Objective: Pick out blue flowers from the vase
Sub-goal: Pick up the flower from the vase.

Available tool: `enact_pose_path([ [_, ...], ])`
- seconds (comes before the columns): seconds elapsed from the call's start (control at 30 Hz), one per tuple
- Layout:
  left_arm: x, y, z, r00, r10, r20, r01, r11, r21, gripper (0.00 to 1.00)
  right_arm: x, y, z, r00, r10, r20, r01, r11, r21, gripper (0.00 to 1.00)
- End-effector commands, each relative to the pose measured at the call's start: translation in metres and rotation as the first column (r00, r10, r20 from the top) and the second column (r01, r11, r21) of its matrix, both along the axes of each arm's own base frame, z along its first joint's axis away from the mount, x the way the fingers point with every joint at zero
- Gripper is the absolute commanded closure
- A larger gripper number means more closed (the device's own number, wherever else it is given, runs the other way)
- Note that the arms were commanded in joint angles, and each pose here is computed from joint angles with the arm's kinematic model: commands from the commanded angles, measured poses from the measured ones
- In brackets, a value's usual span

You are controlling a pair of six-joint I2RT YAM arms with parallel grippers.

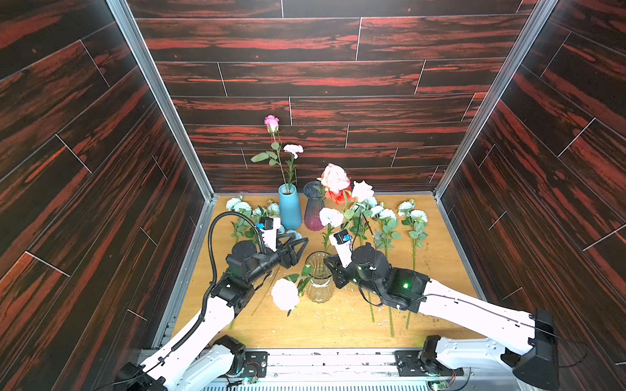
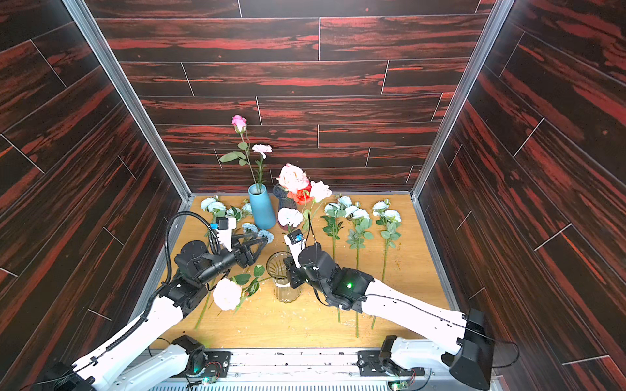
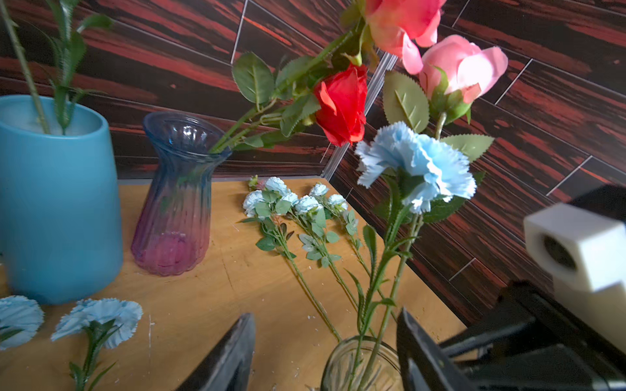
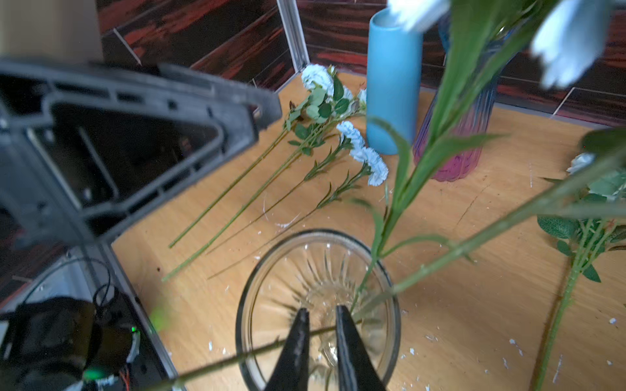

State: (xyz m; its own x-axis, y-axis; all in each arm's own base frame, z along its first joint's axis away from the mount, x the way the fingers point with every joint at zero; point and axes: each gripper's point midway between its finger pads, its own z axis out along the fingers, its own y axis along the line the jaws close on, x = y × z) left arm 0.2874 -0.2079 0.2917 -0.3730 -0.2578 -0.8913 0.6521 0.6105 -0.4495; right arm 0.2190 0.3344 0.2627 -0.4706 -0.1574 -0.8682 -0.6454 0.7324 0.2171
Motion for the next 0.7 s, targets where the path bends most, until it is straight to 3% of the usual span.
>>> enact_pose_path([
  [0.0, -0.006, -0.008, 0.017, 0.998, -0.053, 0.045, 0.053, 0.999, -0.005, 0.32, 0.015, 0.0, 0.014, 0.995, -0.098, 0.009, 0.098, 0.995, 0.033, 0.82],
  [0.37, -0.01, -0.005, 0.015, 0.998, -0.044, 0.049, 0.043, 0.999, 0.011, 0.32, 0.034, 0.002, 0.005, 0.978, -0.209, -0.028, 0.208, 0.978, -0.034, 0.65],
  [0.67, -0.011, -0.003, 0.017, 0.998, -0.034, 0.055, 0.033, 0.999, 0.013, 0.32, 0.046, 0.011, -0.007, 0.978, -0.192, -0.077, 0.189, 0.981, -0.043, 0.59],
])
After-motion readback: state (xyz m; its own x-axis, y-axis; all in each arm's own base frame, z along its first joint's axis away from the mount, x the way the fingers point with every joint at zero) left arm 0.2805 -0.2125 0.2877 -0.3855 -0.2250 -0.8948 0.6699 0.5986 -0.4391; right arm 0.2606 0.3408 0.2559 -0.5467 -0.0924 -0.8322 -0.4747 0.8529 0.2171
